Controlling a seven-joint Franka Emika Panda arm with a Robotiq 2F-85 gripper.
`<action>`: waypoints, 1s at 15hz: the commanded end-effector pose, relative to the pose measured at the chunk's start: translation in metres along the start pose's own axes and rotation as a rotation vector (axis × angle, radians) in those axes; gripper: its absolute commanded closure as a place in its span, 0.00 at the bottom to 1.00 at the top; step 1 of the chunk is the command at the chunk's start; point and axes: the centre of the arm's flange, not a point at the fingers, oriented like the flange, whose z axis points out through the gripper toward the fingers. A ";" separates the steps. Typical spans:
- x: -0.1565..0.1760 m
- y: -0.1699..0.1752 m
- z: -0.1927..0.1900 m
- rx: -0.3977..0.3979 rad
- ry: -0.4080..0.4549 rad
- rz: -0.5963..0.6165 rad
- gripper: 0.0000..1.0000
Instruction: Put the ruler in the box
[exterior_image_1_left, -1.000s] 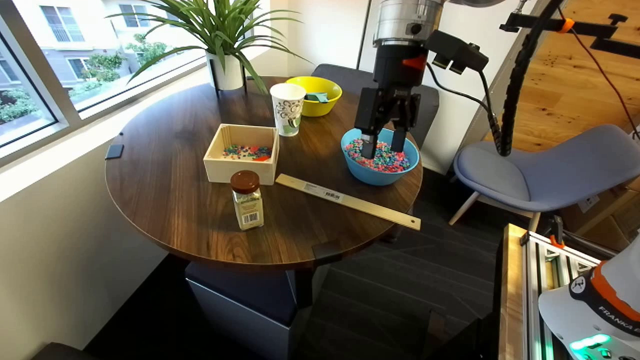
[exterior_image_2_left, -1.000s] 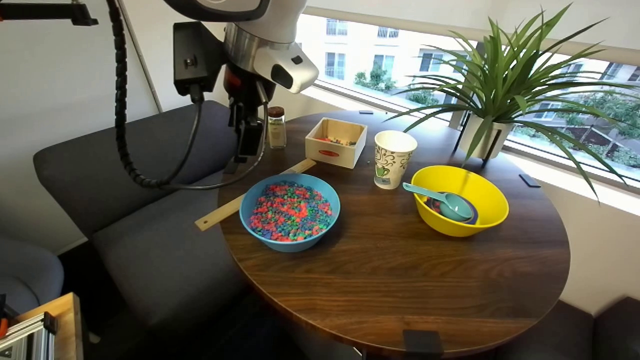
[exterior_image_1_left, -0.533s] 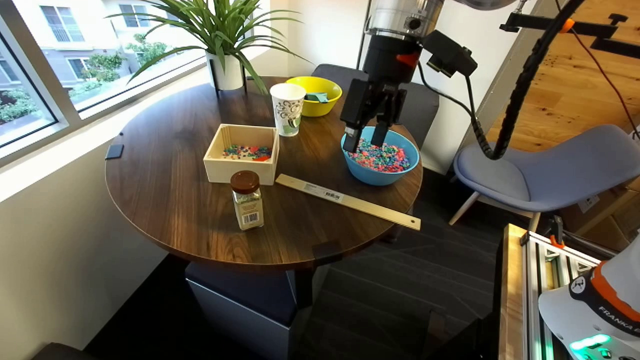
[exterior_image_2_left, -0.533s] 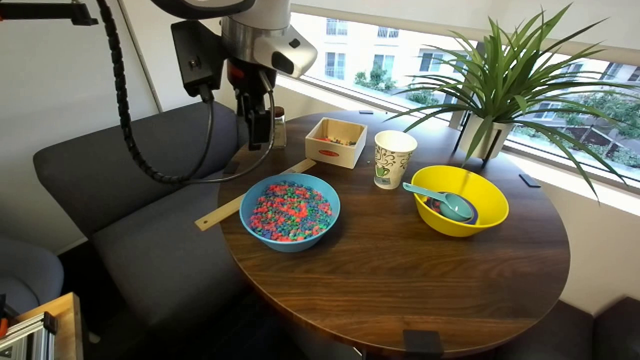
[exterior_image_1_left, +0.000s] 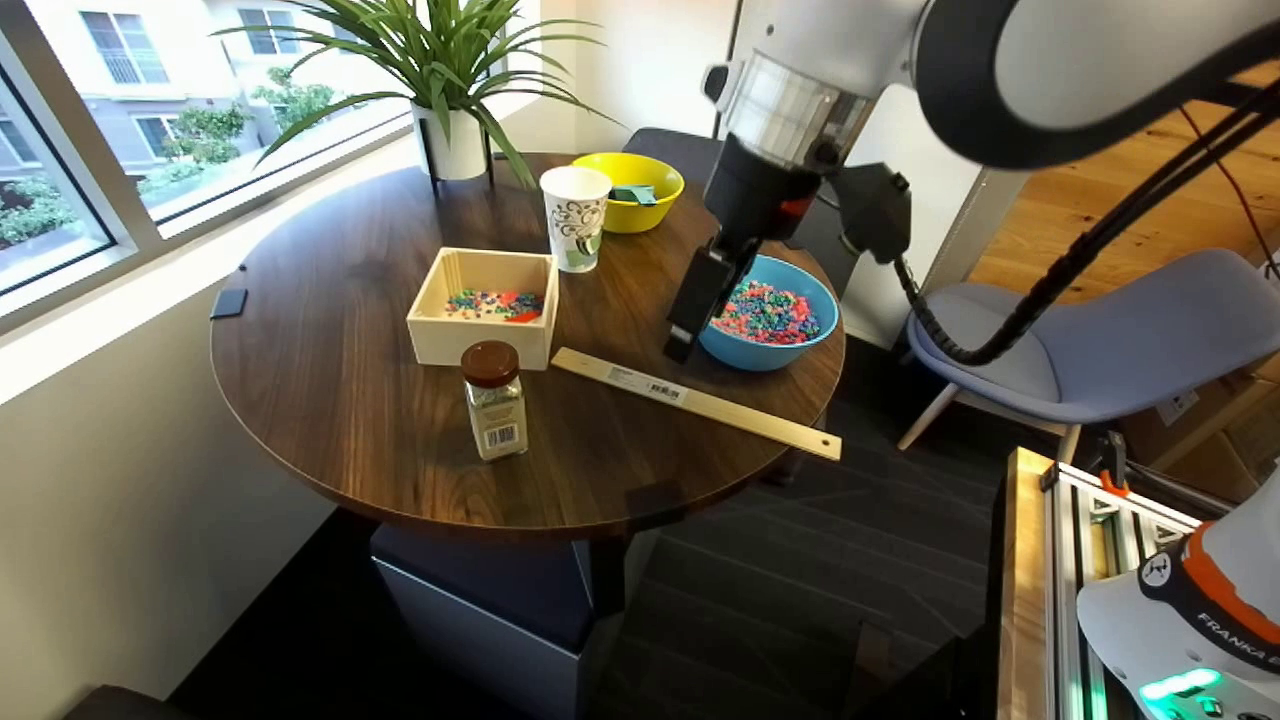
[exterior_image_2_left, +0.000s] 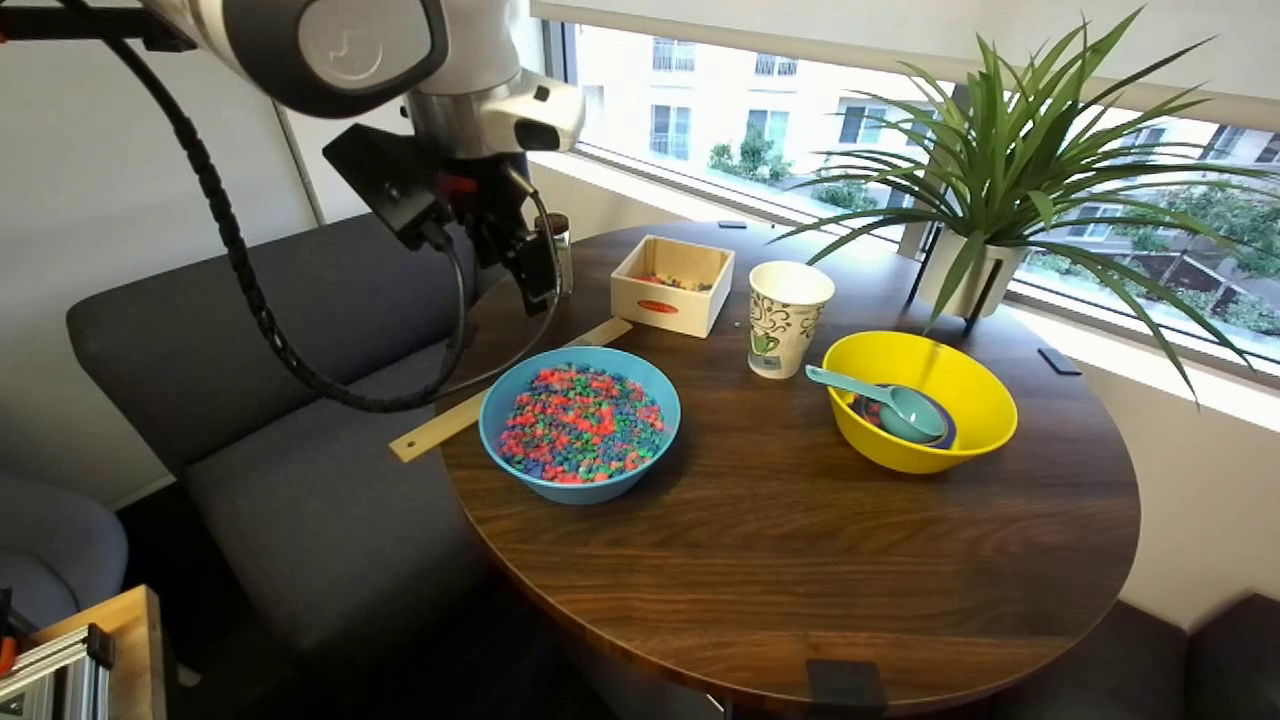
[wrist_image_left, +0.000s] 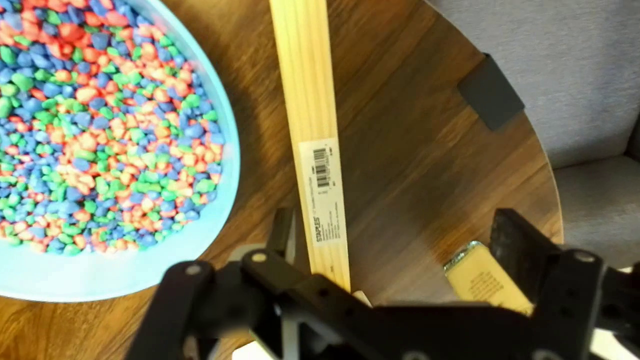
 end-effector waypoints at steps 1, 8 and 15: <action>-0.005 -0.002 0.012 -0.019 0.006 -0.023 0.00; -0.004 -0.018 0.043 -0.087 0.009 -0.103 0.00; 0.042 -0.050 0.080 -0.177 -0.024 -0.147 0.00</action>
